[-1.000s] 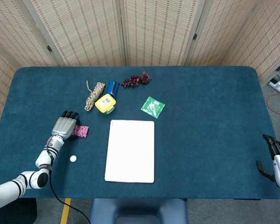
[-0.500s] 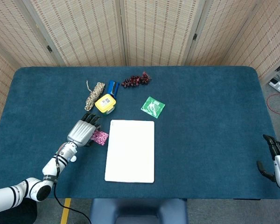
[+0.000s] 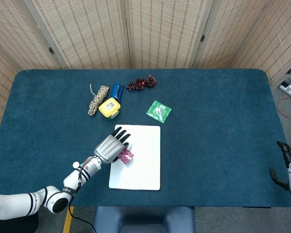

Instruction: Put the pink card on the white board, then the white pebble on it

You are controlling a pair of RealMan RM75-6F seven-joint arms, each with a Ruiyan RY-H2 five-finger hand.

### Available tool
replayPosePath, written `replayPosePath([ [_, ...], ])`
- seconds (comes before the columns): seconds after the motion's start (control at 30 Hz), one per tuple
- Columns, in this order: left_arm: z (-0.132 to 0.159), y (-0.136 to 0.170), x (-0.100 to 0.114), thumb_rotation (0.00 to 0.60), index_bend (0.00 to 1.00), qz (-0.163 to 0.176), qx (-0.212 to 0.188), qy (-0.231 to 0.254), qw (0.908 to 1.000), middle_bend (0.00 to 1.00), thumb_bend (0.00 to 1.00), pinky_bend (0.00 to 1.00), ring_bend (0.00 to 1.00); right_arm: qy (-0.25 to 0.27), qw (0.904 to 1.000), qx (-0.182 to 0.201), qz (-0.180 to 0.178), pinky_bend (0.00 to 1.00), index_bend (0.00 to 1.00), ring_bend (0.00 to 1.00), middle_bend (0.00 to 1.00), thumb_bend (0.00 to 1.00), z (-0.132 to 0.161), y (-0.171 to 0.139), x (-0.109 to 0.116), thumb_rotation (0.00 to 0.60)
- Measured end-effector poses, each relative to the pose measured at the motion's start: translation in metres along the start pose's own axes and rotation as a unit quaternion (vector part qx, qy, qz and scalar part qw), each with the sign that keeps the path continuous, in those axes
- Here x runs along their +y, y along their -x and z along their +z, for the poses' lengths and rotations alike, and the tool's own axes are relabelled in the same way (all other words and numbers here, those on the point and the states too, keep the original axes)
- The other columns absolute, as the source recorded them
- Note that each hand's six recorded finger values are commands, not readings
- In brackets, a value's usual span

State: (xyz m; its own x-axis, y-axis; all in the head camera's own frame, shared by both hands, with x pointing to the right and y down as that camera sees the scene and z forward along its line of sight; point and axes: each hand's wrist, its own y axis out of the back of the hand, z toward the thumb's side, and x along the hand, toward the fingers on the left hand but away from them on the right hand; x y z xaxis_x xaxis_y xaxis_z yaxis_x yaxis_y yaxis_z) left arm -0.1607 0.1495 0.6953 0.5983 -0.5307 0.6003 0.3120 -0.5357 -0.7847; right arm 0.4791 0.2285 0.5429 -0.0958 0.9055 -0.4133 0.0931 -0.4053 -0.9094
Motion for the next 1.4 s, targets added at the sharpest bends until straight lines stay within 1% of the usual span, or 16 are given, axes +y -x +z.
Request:
replayPosePath([
  [0.1,0.006,-0.003,-0.004,0.600,0.37,-0.005,-0.006,-0.003,1.0000,0.13,0.33,0.00,0.09,0.000,1.0000,-0.002,0.001,0.09,0.08,0.18,0.16,0.38,-0.001,0.000,0.000,0.600],
  [0.33,0.008,-0.005,-0.009,0.600,0.26,-0.009,-0.004,0.003,0.9999,0.13,0.33,0.00,0.09,0.001,1.0000,-0.001,0.004,0.09,0.08,0.18,0.16,0.38,-0.001,0.002,-0.002,0.600],
  [0.4,0.005,-0.003,-0.009,0.600,0.26,-0.008,0.000,0.005,1.0000,0.13,0.33,0.00,0.09,0.001,1.0000,0.000,0.003,0.09,0.08,0.18,0.16,0.38,0.000,0.002,-0.001,0.600],
  [0.57,-0.007,0.006,-0.007,0.600,0.29,-0.001,0.017,0.012,0.9998,0.13,0.33,0.00,0.09,0.002,1.0000,0.004,0.003,0.09,0.08,0.18,0.16,0.38,0.002,0.003,-0.001,0.600],
  [0.7,-0.028,0.023,-0.008,0.600,0.32,0.004,0.044,0.015,0.9989,0.13,0.33,0.00,0.09,0.002,1.0000,0.009,0.002,0.09,0.08,0.18,0.16,0.38,0.005,0.004,-0.001,0.600],
  [0.83,-0.053,0.050,-0.016,0.600,0.34,0.000,0.077,0.027,0.9967,0.13,0.33,0.00,0.09,0.004,0.9999,0.014,0.003,0.09,0.08,0.18,0.16,0.38,0.008,0.005,-0.002,0.600],
  [0.93,-0.067,0.070,-0.023,0.600,0.35,-0.003,0.097,0.026,0.9949,0.13,0.33,0.00,0.09,0.004,0.9998,0.019,0.004,0.09,0.08,0.18,0.16,0.38,0.011,0.007,-0.004,0.600],
  [1.13,-0.085,0.105,-0.042,0.600,0.38,-0.016,0.127,0.028,0.9914,0.13,0.33,0.00,0.09,0.005,0.9997,0.024,0.004,0.09,0.08,0.18,0.16,0.38,0.015,0.008,-0.004,0.600],
  [1.4,-0.099,0.141,-0.066,0.600,0.40,-0.027,0.156,0.042,0.9865,0.13,0.33,0.00,0.09,0.003,0.9996,0.027,0.004,0.09,0.08,0.18,0.16,0.38,0.018,0.009,-0.003,0.600],
])
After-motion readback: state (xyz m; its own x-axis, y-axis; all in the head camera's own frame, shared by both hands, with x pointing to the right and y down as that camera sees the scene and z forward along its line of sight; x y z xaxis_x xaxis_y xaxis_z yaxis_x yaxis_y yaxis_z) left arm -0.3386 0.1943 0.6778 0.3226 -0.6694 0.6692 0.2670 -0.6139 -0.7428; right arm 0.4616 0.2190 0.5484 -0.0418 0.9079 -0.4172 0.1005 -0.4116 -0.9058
